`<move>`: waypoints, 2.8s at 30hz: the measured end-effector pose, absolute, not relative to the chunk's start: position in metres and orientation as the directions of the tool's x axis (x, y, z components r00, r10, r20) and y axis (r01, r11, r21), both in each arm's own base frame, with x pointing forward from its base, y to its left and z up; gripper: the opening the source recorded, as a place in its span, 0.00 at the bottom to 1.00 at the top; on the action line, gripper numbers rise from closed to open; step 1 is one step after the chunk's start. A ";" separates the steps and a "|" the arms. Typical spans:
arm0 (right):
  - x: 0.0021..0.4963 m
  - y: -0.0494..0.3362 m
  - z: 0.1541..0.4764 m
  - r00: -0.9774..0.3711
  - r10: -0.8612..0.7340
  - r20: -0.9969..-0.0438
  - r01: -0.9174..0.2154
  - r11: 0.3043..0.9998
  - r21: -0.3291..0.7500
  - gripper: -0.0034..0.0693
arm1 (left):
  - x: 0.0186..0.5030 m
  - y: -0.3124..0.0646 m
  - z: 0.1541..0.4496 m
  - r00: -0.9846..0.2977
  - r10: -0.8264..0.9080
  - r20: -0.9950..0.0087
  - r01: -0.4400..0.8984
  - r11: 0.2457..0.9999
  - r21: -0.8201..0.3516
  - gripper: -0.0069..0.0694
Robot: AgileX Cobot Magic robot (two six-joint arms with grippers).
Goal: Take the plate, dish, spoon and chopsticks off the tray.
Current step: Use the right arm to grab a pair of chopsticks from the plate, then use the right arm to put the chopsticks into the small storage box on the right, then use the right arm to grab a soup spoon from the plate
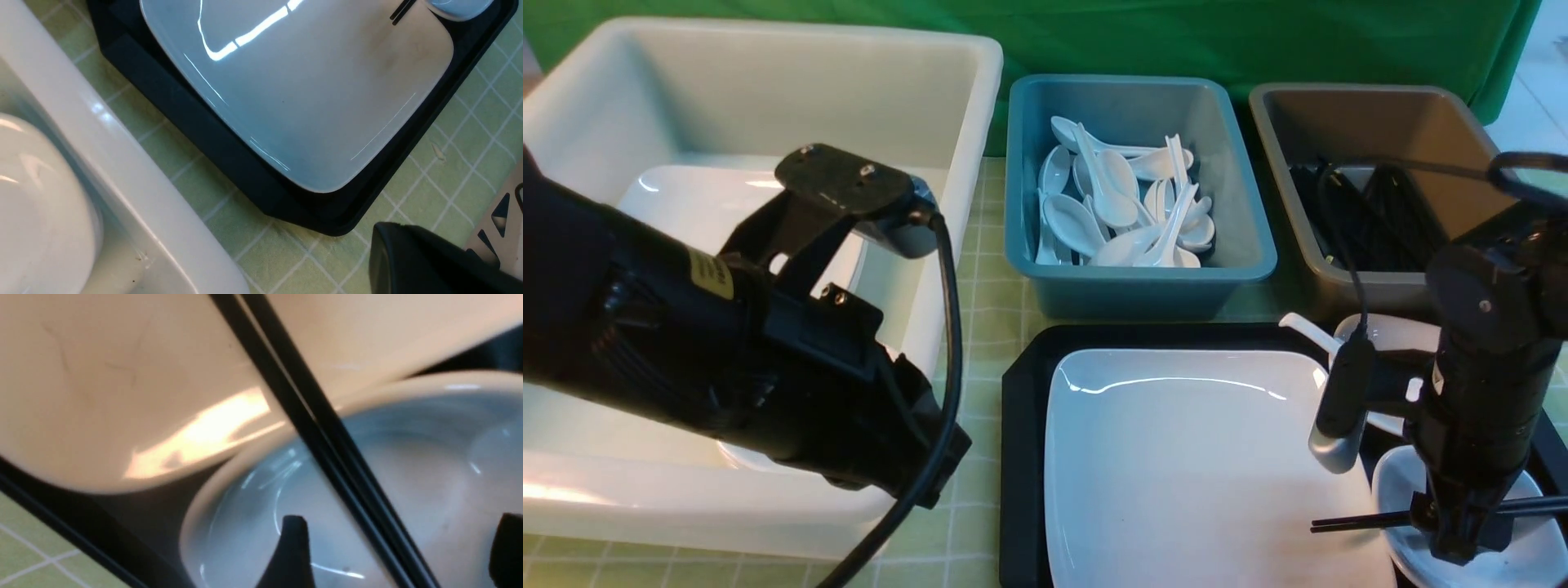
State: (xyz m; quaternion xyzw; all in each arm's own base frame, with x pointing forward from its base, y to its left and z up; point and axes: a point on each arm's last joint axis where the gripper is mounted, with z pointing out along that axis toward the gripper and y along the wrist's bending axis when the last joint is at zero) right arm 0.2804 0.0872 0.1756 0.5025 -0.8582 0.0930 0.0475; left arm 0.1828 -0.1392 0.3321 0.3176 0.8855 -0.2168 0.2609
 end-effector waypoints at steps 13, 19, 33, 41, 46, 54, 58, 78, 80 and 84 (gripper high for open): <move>0.283 0.086 0.161 -0.470 -0.848 0.246 -0.881 0.468 -0.073 0.15 | 0.185 -0.137 0.332 -0.659 0.450 -0.603 0.666 0.722 -0.188 0.07; 0.287 0.088 0.171 -0.481 -0.838 0.259 -0.875 0.479 -0.073 0.15 | 0.187 -0.137 0.332 -0.652 0.442 -0.616 0.664 0.725 -0.183 0.07; 0.301 0.089 0.310 -0.621 -0.762 -0.181 -0.728 0.647 -0.227 0.15 | 0.202 -0.141 0.346 -0.569 0.297 -0.767 0.620 0.768 -0.163 0.07; 0.359 0.044 0.396 -0.498 -0.481 -0.721 -0.505 0.837 -0.210 0.15 | 0.238 -0.165 0.379 -0.432 0.203 -0.879 0.651 0.744 -0.149 0.07; 0.400 0.021 0.393 -0.438 -0.384 -0.813 -0.402 0.892 -0.205 0.15 | 0.267 -0.210 0.385 -0.385 0.256 -0.887 0.724 0.680 -0.118 0.07; 0.464 0.014 0.315 -0.507 -0.272 -0.818 -0.301 0.945 -0.128 0.15 | 0.306 -0.293 0.355 -0.422 0.352 -0.835 0.788 0.597 -0.147 0.07; 0.487 0.010 0.270 -0.539 -0.249 -0.805 -0.263 0.957 -0.120 0.20 | 0.311 -0.297 0.345 -0.469 0.419 -0.777 0.788 0.595 -0.155 0.07; 0.391 0.017 0.349 -0.806 -0.320 -0.498 -0.371 0.929 0.004 0.30 | 0.278 -0.190 0.405 -0.596 0.520 -0.612 0.599 0.795 0.092 0.07; 0.382 0.019 0.353 -0.806 -0.335 -0.488 -0.385 0.923 0.003 0.25 | 0.273 -0.184 0.405 -0.601 0.513 -0.612 0.592 0.801 0.089 0.07; 0.356 0.041 0.340 -0.795 -0.425 -0.434 -0.475 0.880 0.007 0.24 | 0.244 -0.165 0.394 -0.610 0.499 -0.616 0.590 0.805 0.068 0.07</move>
